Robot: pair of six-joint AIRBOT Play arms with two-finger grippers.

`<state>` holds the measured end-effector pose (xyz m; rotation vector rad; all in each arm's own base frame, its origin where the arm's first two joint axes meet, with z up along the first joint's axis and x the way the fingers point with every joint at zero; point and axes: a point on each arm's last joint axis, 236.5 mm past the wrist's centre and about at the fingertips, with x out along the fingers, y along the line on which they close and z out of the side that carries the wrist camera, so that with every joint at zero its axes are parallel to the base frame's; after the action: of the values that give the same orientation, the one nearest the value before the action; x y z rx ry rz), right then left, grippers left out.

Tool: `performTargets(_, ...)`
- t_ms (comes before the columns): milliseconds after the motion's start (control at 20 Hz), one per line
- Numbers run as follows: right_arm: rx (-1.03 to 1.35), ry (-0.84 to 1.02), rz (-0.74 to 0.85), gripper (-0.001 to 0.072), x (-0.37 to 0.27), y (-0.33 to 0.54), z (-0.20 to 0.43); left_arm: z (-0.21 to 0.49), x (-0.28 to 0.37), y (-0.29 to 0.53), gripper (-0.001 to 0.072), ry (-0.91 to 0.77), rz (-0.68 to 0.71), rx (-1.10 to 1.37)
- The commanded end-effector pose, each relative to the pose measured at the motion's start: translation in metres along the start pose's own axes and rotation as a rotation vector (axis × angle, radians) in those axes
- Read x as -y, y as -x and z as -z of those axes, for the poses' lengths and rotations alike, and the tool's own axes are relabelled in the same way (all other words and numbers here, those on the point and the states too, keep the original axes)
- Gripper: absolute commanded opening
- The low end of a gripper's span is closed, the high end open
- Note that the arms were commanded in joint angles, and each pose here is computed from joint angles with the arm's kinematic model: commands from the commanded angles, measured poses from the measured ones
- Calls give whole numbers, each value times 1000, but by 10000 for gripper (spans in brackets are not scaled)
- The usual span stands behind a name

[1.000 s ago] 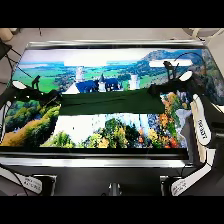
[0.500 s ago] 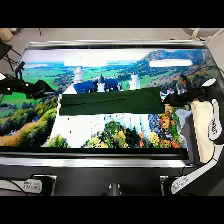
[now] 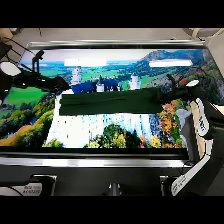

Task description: Fold the shirts.

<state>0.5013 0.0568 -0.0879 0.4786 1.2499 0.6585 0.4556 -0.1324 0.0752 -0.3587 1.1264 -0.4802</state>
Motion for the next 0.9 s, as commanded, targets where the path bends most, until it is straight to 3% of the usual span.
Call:
performTargets(0, 32, 137, 19, 19, -39, 10, -20, -16, 31, -52, 23, -37, 38, 62)
performTargets(200, 92, 262, 82, 17, -84, 53, -35, 11, 84, -133, 27, -37, 190, -8)
performTargets(450, 15, 358, 159, 17, -138, 83, -10, 47, 122, -211, 26, 61, 273, -71)
performTargets(650, -83, 460, 273, 17, -171, 105, 22, 70, 146, -244, 26, 99, 329, -137)
performTargets(850, 1, 472, 336, 17, -203, 147, 27, 83, 170, -261, 27, 165, 397, -171)
